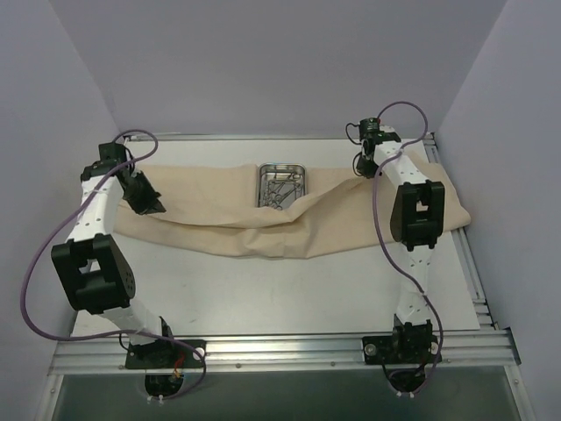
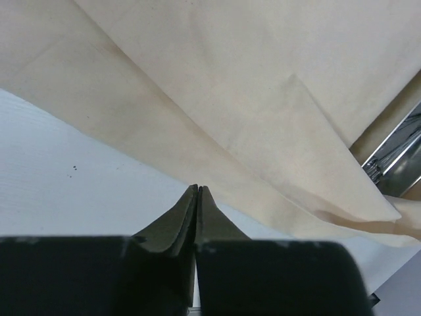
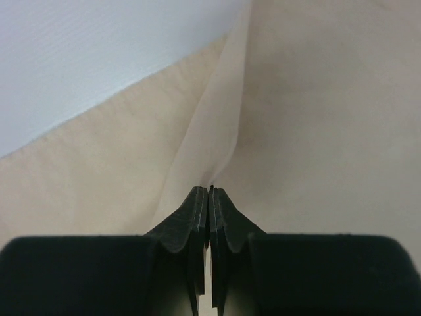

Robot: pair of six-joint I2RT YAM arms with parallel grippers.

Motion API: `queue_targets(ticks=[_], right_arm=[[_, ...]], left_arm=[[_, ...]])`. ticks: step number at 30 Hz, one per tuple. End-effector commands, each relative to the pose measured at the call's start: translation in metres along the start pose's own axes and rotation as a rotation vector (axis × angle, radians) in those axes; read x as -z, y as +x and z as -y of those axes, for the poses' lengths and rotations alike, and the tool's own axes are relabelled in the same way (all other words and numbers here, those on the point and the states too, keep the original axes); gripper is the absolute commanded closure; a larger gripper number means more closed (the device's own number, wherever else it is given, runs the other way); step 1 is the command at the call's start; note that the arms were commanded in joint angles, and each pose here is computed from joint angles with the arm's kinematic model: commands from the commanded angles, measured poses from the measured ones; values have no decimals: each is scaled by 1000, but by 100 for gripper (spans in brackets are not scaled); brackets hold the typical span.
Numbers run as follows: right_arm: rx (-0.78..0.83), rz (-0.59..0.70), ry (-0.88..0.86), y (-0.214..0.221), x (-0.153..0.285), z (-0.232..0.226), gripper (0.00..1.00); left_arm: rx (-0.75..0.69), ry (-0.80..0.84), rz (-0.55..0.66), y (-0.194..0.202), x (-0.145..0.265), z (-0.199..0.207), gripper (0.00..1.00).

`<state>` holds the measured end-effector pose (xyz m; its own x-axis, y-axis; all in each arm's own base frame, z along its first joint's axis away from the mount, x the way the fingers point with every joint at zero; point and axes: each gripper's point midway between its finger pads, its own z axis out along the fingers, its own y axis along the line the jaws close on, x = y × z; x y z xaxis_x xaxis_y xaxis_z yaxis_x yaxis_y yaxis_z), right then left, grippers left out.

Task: Open and lay out the surgical kit
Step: Open the surgical kit at the center of the board.

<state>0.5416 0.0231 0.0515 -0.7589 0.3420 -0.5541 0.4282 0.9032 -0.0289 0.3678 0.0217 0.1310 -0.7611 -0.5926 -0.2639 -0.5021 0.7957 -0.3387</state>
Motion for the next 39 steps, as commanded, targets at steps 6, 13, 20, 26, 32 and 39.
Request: queue_targets(ticks=[6,13,20,26,32,39], right_arm=[[-34,98,-55,-24,72,22,100],[-68,97,-73,-19,78,22,100],[-64,92,-74,-17,79,24,100],[-70,89,-82,-18,80,22,100],[-63,89,-72,-18,84,26,100],[-14,86,-22,-18,112,49,100]], left_arm=[[-4,136,-29,23,3,22,52],[54,135,-110,35,-44,30,46],[98,152,-120,26,-73,42,46],[103,136,-147,28,-87,45,46],[101,132,-148,18,-102,47,71],[9,79,-84,5,-60,44,98]])
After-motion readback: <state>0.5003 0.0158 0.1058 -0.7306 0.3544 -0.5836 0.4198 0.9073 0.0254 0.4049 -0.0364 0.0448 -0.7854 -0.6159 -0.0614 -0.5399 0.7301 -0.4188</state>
